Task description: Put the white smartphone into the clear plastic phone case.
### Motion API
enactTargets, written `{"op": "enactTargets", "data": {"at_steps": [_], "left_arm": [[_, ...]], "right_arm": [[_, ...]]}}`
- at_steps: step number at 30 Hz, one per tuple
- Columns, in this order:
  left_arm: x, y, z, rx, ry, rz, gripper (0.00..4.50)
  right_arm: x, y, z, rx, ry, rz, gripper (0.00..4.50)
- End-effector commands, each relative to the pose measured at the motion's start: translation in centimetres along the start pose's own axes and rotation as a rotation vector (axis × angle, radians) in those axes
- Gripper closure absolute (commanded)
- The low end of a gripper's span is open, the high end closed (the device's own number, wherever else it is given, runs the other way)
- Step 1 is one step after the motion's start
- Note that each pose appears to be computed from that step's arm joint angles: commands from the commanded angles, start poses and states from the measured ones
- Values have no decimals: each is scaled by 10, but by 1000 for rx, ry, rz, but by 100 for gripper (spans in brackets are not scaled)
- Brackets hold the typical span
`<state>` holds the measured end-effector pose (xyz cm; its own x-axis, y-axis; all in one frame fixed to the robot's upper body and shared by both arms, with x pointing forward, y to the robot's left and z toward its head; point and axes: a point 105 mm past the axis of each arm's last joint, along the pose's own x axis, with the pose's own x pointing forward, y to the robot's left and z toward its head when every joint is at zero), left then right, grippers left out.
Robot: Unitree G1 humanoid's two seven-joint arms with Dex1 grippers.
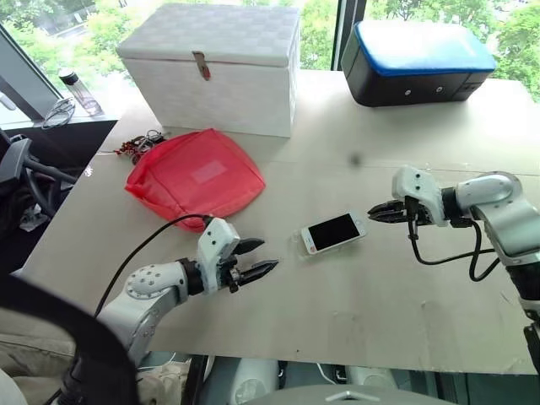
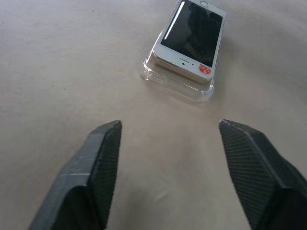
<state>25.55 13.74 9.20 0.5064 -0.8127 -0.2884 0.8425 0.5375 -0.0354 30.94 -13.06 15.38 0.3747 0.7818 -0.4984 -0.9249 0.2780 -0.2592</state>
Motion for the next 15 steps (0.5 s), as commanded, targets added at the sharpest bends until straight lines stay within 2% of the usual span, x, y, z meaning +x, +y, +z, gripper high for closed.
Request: {"op": "enactTargets", "data": {"at_steps": [1,3,8,10,13,15], "left_arm": [[7,-2,8,29,-23,-64,316],[8,-1,9,38,-21,-77,397],[8,2,14,49,-27,-83,397],[7,2,14,49,-26,-82,397],[9,-1,15,61,-35,-83,397],[13,-1,15,37,-37,-69,397]], "right_arm": [[37,36,22,47,-120,59,450],[56,42,15,62,-95,64,450],[80,48,-45,35,156,87,450],[79,50,-56,12,194,102,450],[73,46,-37,67,96,91,450],[63,44,-10,95,-42,95,450]]}}
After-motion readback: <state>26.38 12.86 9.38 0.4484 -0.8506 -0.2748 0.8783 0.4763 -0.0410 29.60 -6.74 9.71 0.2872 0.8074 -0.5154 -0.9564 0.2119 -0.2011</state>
